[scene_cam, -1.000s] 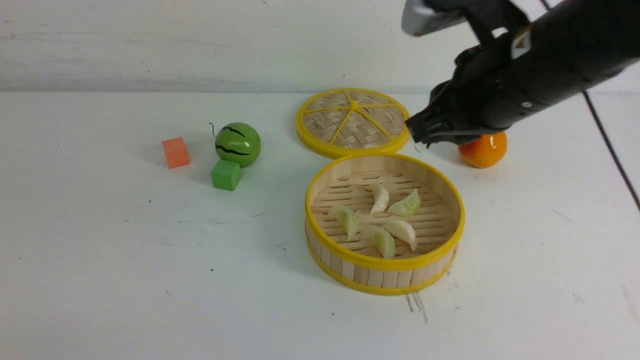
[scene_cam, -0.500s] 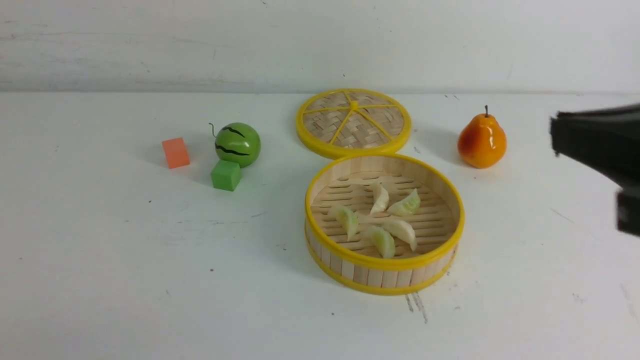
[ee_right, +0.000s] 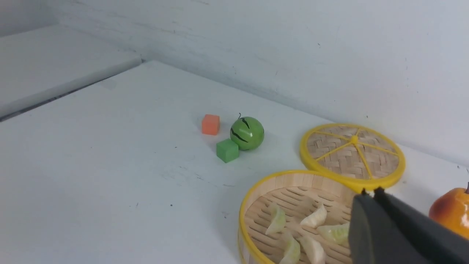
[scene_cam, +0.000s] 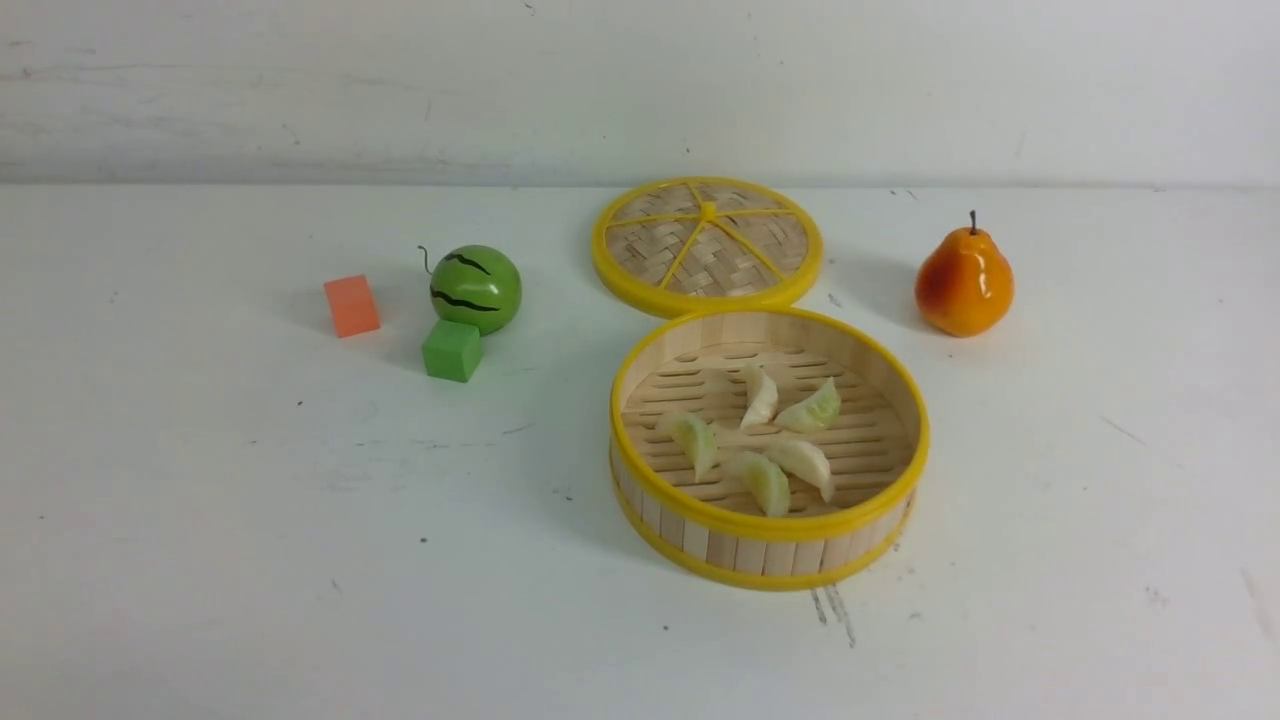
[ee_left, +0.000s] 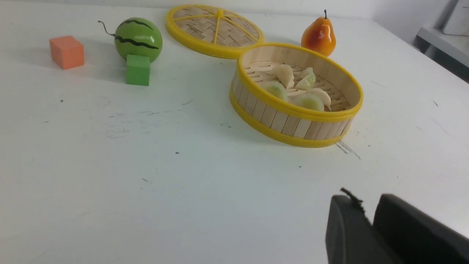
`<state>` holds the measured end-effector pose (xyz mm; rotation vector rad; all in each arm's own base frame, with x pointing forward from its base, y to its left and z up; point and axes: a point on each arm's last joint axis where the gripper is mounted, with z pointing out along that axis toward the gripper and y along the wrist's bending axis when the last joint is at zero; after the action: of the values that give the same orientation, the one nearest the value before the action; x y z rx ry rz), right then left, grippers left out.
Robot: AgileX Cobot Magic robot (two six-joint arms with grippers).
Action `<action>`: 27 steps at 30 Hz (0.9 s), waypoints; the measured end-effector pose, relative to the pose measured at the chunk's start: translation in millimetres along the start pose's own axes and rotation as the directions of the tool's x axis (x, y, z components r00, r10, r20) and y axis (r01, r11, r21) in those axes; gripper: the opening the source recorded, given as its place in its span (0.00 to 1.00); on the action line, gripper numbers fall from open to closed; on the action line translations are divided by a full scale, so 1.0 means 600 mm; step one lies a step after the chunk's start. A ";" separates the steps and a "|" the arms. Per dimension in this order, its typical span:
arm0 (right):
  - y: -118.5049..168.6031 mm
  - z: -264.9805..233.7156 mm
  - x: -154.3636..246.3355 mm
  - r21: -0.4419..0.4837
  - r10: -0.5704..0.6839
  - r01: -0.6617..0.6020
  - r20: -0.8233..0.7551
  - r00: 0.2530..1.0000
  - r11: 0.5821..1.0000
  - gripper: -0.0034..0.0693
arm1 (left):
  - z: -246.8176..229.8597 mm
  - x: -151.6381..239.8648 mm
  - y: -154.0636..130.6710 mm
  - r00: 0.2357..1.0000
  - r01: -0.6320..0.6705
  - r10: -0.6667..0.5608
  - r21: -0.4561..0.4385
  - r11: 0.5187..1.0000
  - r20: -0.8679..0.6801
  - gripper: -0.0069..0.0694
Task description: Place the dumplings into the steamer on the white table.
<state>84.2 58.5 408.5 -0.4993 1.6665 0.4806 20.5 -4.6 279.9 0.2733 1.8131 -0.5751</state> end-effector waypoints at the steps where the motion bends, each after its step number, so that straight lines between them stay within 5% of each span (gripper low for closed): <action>1: 0.000 0.000 0.001 0.000 0.000 0.000 -0.001 1.000 1.000 0.04 | 0.000 0.000 0.000 1.000 0.000 0.000 0.000 1.000 0.000 0.23; 9: -0.004 0.002 0.016 0.021 -0.033 0.033 -0.008 0.999 0.999 0.04 | 0.000 0.000 0.000 1.000 -0.001 0.001 -0.002 1.000 -0.003 0.24; 16: -0.032 -0.012 0.157 0.198 -0.014 0.009 0.023 1.000 0.980 0.02 | 0.000 0.001 0.001 1.000 -0.003 0.003 -0.005 1.000 -0.005 0.24; 27: -0.064 -0.047 0.352 0.570 0.117 -0.156 0.105 0.988 0.807 0.02 | 0.000 0.001 0.001 1.000 -0.003 0.003 -0.006 1.000 -0.008 0.24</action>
<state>54.3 -0.5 202.4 0.0904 1.6893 0.0703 20.5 -4.2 279.0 0.2745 1.8221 -0.5667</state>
